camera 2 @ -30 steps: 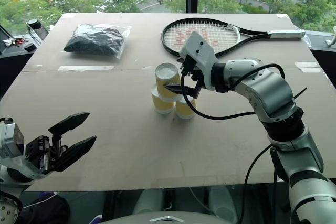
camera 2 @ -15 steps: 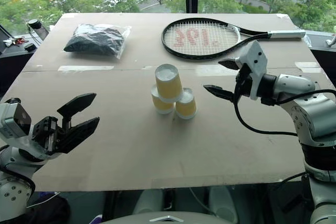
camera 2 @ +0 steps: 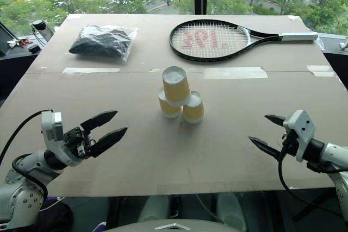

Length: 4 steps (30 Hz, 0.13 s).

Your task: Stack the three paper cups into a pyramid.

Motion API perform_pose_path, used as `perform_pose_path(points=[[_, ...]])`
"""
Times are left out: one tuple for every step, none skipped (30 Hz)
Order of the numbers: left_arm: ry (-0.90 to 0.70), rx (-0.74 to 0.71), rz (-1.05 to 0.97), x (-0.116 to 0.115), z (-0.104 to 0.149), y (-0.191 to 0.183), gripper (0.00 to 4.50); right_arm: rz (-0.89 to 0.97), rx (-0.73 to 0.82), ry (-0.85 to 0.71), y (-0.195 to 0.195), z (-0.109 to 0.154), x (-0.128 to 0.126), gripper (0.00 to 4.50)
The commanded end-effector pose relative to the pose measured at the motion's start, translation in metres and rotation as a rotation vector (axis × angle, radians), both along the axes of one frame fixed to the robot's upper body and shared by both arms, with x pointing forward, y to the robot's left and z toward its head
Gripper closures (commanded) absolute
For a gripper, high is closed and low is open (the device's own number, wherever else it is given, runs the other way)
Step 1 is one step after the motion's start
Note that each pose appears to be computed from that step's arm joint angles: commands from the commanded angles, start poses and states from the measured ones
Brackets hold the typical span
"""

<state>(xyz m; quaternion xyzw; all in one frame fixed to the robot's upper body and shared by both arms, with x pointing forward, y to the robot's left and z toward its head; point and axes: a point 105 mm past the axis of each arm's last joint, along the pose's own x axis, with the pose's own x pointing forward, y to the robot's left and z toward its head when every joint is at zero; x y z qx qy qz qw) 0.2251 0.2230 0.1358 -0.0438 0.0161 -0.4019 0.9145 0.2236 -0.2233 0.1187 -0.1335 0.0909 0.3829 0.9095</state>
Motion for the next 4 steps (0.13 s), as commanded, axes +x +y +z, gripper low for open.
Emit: perform_pose_path(points=[[0.063,0.060,0.054,0.0021,-0.0071,0.0115,0.00,0.023,-0.009,-0.088,-0.0050,0.0121,-0.0132,0.02],[0.069,0.055,0.059,0.0030,-0.0071,0.0131,0.00,0.019,-0.005,-0.085,-0.0059,0.0100,-0.0154,0.02],[0.090,0.067,0.051,0.0030,-0.0094,0.0126,0.00,0.013,-0.009,-0.088,-0.0062,0.0072,-0.0156,0.02],[0.114,0.097,0.044,0.0029,-0.0134,0.0119,0.00,0.008,-0.011,-0.089,-0.0058,0.0050,-0.0150,0.02]])
